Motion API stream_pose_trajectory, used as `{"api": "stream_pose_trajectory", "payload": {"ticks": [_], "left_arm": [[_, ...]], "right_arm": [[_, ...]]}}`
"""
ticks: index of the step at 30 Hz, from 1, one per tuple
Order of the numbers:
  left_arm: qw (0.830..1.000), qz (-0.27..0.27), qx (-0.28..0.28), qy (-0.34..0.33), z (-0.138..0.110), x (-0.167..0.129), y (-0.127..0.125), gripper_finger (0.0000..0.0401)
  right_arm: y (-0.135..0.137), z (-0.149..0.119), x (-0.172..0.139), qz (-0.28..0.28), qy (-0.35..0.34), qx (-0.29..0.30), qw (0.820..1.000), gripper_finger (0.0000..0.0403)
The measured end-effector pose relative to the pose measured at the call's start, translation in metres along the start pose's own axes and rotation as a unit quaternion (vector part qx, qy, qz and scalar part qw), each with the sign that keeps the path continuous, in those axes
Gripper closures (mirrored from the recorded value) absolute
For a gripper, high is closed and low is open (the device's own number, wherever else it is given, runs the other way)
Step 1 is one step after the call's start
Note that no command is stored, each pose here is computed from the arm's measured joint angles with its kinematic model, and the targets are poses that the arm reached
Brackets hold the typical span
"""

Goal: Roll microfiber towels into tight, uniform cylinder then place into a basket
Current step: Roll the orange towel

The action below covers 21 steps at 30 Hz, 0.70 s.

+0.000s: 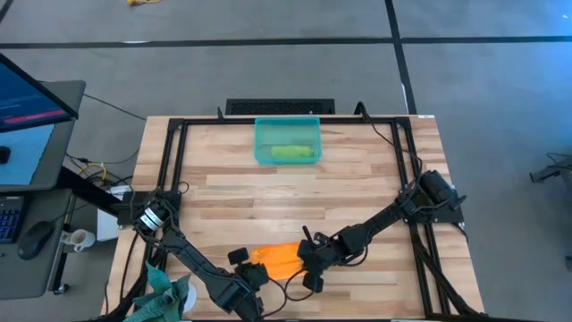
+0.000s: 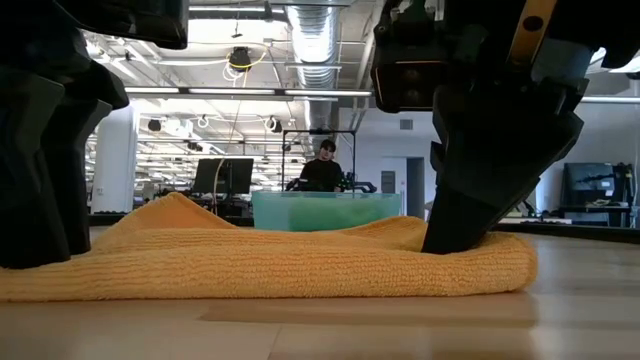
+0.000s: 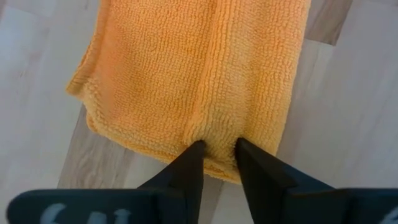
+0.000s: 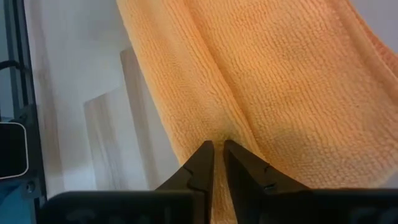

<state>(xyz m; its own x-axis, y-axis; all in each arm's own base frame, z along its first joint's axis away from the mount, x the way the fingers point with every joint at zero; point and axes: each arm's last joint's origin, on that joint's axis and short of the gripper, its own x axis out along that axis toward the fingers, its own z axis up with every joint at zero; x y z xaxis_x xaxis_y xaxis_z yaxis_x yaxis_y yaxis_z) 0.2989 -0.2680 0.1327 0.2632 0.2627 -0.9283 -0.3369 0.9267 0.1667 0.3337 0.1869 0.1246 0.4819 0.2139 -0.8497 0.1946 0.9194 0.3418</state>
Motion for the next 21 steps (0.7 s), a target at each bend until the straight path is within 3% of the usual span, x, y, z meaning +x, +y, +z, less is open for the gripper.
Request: {"api": "stream_pose_trajectory", "payload": {"ticks": [11,15,21], "left_arm": [[1.0,0.01,0.022,0.016,0.004,-0.005,0.003,0.0247],[0.997,0.035,0.063,0.016,0.006,-0.027,0.0,0.0247],[0.99,0.078,0.071,-0.09,0.01,-0.069,-0.007,0.0248]], "right_arm": [[0.0,0.0,0.0,0.002,-0.001,0.0,1.0,0.0338],[0.0,-0.001,0.0,0.001,0.0,-0.001,1.0,0.0338],[0.0,-0.001,0.0,0.001,0.0,-0.001,1.0,0.0338]]}}
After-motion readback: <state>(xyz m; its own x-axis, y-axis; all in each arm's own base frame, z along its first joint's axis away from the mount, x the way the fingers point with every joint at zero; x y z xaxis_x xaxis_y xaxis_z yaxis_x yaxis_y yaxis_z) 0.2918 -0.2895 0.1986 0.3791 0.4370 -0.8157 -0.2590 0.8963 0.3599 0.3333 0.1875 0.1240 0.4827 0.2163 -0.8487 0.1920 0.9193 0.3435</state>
